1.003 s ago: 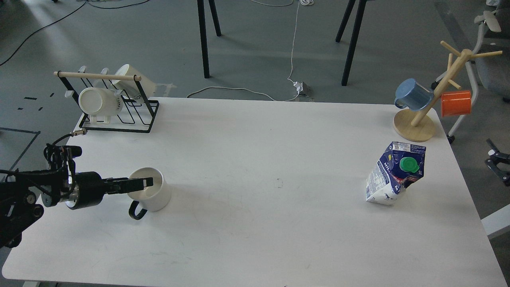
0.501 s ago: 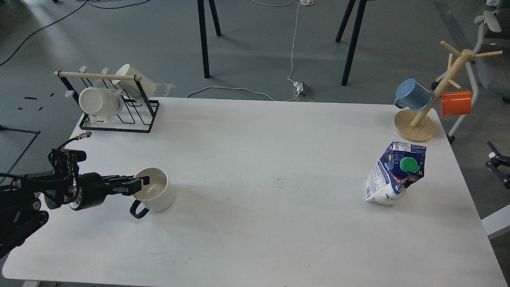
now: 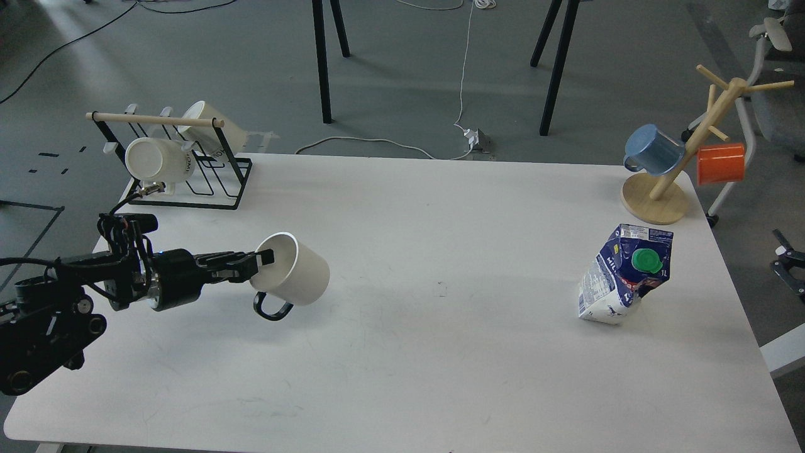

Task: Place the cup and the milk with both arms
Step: 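Carry the white mug toward the table center and lower it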

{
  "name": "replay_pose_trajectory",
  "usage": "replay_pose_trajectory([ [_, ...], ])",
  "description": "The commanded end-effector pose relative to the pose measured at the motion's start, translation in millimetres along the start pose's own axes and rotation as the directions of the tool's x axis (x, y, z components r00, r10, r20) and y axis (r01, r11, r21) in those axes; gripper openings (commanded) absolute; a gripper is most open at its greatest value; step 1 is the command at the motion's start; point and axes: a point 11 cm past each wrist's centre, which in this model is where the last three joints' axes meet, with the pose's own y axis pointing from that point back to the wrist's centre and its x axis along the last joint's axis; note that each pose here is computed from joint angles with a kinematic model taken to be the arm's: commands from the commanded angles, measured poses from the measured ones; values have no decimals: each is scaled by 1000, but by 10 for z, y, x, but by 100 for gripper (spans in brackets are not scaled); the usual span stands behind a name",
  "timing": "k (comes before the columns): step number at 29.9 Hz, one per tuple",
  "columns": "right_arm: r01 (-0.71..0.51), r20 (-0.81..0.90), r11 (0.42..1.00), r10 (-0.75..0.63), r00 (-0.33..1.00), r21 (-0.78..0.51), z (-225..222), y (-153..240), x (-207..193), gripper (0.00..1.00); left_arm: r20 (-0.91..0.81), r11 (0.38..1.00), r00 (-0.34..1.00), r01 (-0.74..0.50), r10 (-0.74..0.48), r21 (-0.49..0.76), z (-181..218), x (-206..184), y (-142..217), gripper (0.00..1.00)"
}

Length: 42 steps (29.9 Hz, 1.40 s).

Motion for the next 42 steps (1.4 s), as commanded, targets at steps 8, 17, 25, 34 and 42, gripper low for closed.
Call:
replay_pose_trajectory([
  [8,-43,-11,999,43,999,15,-56,53,141,96,-96,994,994,38,-47,-102,289,-266,-689,0],
  [17,-40,5,999,40,999,18,-15,45,141,96,17,980,983,186,-185,-73,333,-531,-947,1],
  [25,-41,8,999,41,999,14,12,46,146,96,66,976,974,218,-216,-25,205,-538,-845,3],
  [34,-40,10,999,40,999,11,23,44,142,96,63,975,974,220,-218,-24,197,-543,-835,7],
  [42,-44,22,999,44,999,5,88,51,163,96,60,975,974,223,-221,-27,208,-565,-846,13],
])
